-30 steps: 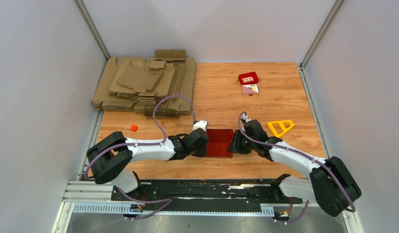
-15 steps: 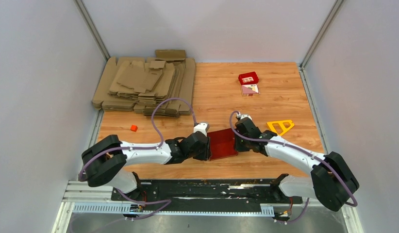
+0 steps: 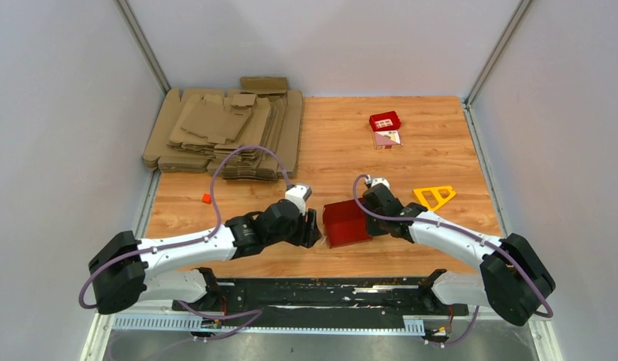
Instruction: Fold the paper box
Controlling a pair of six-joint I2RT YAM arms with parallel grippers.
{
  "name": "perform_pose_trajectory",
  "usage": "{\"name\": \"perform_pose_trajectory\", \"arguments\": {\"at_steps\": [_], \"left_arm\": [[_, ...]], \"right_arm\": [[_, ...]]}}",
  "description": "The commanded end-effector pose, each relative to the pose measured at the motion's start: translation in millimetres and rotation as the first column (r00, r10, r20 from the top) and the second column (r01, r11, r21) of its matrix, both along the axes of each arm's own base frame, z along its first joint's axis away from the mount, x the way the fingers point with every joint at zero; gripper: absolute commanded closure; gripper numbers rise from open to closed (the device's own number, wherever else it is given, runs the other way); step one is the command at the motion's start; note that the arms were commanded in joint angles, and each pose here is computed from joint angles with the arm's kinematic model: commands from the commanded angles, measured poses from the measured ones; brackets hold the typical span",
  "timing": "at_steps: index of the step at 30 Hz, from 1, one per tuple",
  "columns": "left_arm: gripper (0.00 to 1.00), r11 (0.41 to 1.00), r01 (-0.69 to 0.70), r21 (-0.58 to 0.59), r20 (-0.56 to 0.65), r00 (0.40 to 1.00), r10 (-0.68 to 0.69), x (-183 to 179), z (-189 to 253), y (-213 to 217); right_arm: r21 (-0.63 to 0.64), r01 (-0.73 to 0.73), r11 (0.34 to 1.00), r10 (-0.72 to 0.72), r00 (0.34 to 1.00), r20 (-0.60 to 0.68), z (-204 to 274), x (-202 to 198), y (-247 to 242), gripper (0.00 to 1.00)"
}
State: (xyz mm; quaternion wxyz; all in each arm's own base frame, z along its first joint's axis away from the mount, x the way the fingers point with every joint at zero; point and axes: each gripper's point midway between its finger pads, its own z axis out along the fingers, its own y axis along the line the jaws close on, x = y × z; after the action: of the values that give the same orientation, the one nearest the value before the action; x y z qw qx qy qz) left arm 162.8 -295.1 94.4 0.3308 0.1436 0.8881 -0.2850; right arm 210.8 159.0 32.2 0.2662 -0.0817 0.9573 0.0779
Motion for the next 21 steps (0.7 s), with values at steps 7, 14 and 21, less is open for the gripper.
{"name": "perform_pose_trajectory", "arguments": {"at_steps": [7,14,21], "left_arm": [[0.30,0.990,0.139,0.020,0.240,0.961,-0.140,46.4,43.2,4.6],[0.24,0.953,0.288,-0.099,0.293,0.923,-0.248,52.7,66.1,-22.6],[0.37,0.957,0.279,-0.072,0.227,0.939,-0.257,69.8,52.0,-26.6]], "right_arm": [[0.089,-0.122,0.989,0.118,0.992,0.050,10.9,0.6,21.6,0.90],[0.105,-0.158,0.982,0.153,0.987,0.049,12.3,-0.9,27.1,0.90],[0.163,-0.211,0.964,0.206,0.977,0.047,13.7,-5.4,40.0,0.90]]}}
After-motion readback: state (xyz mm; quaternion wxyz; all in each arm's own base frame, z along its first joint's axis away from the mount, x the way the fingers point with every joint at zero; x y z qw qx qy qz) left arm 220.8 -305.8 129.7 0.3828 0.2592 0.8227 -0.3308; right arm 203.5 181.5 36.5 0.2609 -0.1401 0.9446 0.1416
